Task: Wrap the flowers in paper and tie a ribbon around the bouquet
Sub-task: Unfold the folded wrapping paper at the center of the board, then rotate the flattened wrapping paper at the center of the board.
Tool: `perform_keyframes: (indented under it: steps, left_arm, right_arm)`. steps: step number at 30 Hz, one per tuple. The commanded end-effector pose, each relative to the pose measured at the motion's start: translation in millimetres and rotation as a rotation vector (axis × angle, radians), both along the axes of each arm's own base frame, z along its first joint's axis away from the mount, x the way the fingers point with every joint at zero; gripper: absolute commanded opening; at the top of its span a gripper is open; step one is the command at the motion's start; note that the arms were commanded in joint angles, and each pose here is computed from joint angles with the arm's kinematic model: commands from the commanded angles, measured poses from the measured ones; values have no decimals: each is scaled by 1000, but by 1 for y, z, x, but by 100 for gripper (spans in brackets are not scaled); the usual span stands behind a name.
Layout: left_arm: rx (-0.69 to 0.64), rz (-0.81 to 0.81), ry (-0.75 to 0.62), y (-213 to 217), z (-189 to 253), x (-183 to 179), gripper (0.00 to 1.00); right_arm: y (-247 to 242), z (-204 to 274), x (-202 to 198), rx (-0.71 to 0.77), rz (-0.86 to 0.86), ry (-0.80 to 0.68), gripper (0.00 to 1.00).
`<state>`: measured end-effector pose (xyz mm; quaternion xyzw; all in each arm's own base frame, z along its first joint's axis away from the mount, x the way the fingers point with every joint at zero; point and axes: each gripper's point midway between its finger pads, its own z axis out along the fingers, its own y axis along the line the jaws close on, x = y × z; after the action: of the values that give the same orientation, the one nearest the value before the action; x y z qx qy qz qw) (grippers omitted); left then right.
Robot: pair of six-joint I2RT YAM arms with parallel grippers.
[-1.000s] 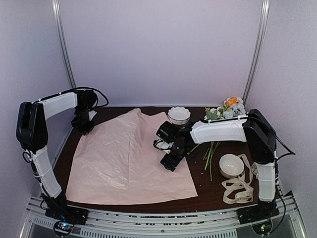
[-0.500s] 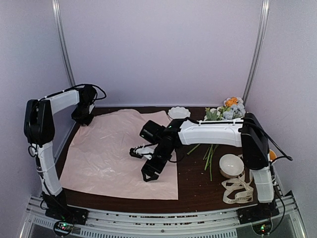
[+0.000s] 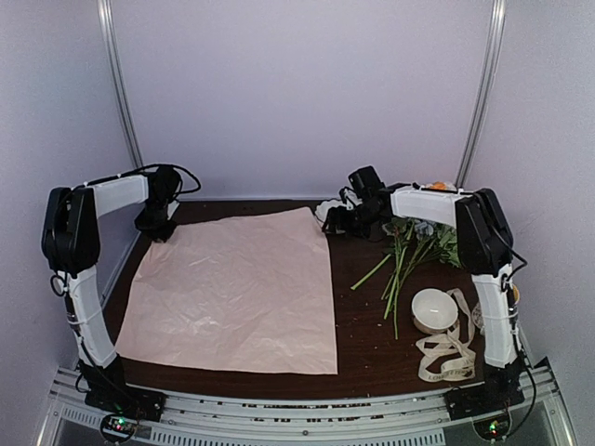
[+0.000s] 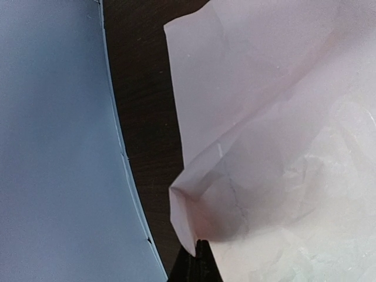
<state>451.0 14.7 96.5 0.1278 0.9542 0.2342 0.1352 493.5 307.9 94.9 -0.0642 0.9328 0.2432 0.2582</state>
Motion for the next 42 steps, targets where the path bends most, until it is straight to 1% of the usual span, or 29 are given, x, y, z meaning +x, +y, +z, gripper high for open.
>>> perform_keyframes:
  steps: [1,3,6,10,14,17,20,22,23,24,28,29,32,37,38,42]
  left_arm:
    - [-30,-11,-79,-2,19,7,0]
    - [-30,-12,-72,-2,15,6,0]
    - [-28,-18,-67,-2,13,6,0]
    - [-25,-19,-78,-1,18,8,0]
    - [-29,-21,-89,-2,23,7,0]
    - [-28,-22,-89,-1,24,5,0]
    - [-25,-22,-90,0,23,5,0]
    - [-22,-25,-86,0,20,5,0]
    - [-21,-24,-86,0,20,5,0]
    - [-16,-26,-87,0,20,5,0]
    - [-10,-10,-98,7,21,8,0]
    - [-12,-2,-101,10,21,8,0]
    - [-15,23,-114,18,24,11,0]
    - [-25,30,-149,21,31,21,0]
    - [-34,23,-156,20,30,24,0]
    - [-99,-10,-171,7,26,44,0]
  right_arm:
    - [22,-27,11,40,-76,72,79]
    - [30,-36,11,69,-72,101,78]
    - [35,-34,12,87,-84,102,77]
    - [41,-38,7,108,-97,140,77]
    - [70,-48,-13,211,-19,259,76]
    - [81,-53,-24,213,5,279,76]
    - [94,-47,-24,289,16,288,72]
    - [100,-37,-22,326,21,276,65]
    - [103,-32,-21,336,26,265,57]
    - [104,-26,-21,344,33,253,48]
    - [113,-9,-29,375,76,234,5]
    - [115,-7,-34,377,87,236,0]
    - [118,4,-55,360,127,224,0]
    - [125,26,-115,309,222,177,0]
    - [124,39,-124,316,223,151,0]
    - [114,49,-145,353,161,118,0]
